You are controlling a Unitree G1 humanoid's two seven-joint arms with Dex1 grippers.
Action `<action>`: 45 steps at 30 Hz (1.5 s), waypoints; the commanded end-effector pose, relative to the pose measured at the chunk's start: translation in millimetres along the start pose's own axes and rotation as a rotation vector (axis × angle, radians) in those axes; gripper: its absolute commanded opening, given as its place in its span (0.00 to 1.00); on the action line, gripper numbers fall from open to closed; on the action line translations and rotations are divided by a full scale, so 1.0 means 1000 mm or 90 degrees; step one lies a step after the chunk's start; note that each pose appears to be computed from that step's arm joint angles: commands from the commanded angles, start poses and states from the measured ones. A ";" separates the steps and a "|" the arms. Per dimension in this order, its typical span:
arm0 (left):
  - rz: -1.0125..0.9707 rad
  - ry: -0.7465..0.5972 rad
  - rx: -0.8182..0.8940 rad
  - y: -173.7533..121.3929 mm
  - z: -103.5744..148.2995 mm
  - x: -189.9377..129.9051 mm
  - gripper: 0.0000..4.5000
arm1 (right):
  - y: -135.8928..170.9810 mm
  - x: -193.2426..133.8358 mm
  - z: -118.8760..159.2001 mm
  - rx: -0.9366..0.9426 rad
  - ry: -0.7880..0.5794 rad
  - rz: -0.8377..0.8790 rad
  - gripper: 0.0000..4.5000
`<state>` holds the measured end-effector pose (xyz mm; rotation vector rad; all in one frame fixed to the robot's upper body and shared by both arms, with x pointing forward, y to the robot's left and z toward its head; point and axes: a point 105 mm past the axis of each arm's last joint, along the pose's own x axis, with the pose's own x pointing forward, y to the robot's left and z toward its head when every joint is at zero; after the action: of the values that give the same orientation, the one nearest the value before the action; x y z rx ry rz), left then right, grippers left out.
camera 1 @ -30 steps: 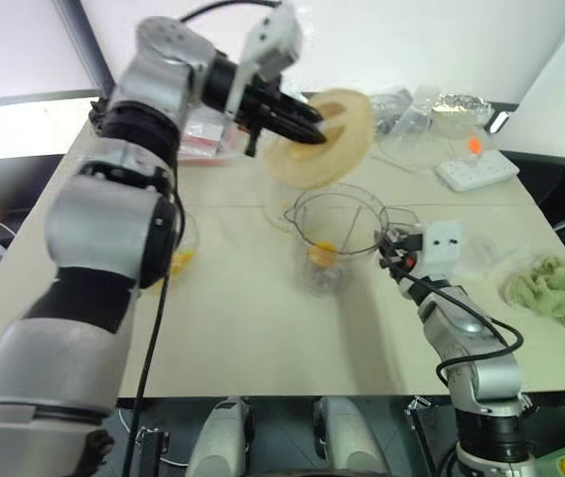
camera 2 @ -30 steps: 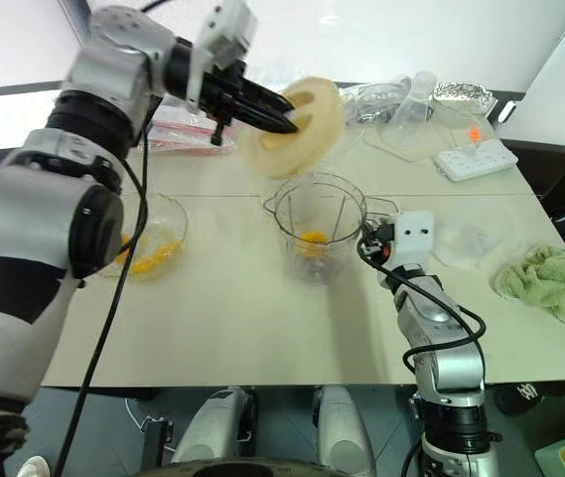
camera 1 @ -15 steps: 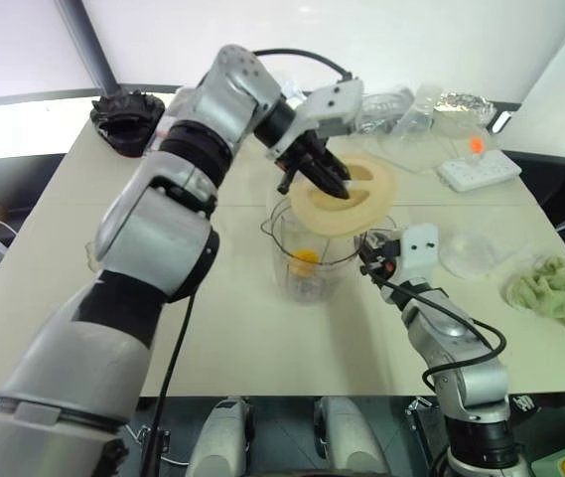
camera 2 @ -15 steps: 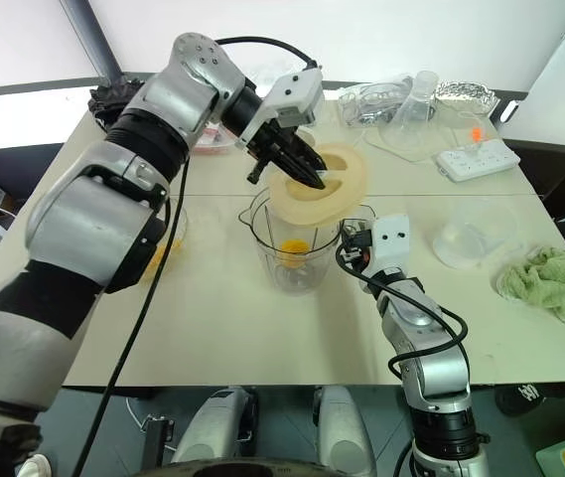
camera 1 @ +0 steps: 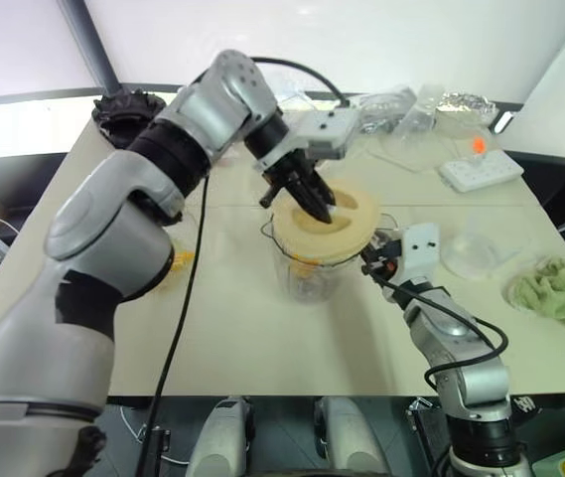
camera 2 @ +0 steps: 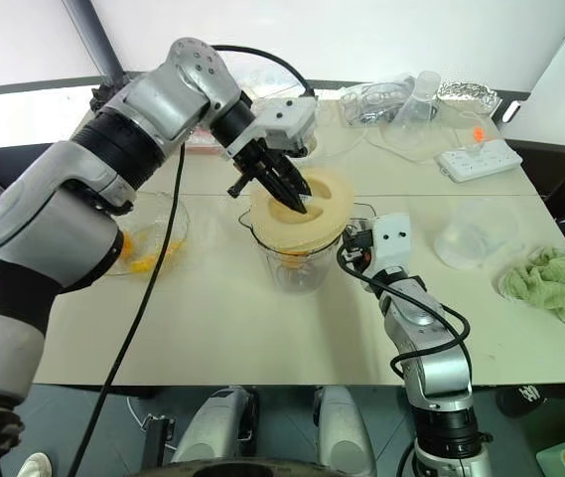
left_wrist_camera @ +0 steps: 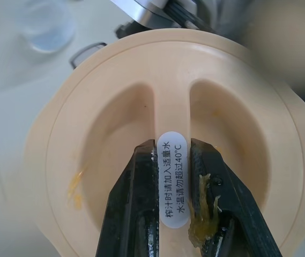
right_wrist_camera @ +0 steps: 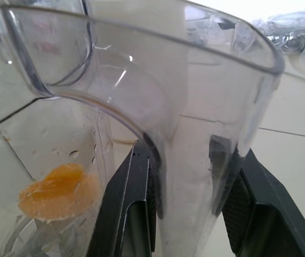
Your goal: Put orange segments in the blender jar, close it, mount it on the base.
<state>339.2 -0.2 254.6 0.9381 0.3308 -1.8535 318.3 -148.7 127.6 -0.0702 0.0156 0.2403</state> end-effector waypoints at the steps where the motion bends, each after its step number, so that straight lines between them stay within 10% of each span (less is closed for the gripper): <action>1: -0.035 0.003 0.020 -0.010 0.000 0.003 0.06 | -0.010 -0.004 0.012 -0.008 -0.037 -0.031 0.22; 24: -0.001 0.143 -0.006 0.008 -0.039 0.030 0.06 | -0.008 -0.004 0.012 -0.008 -0.038 -0.033 0.22; 45: 0.273 0.196 -0.341 0.017 -0.070 0.033 0.06 | -0.003 -0.002 0.006 -0.009 -0.034 -0.034 0.22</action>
<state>352.2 -19.1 222.9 0.8041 0.5819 -1.4171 320.1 -160.5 112.8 -0.0561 0.0541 0.1583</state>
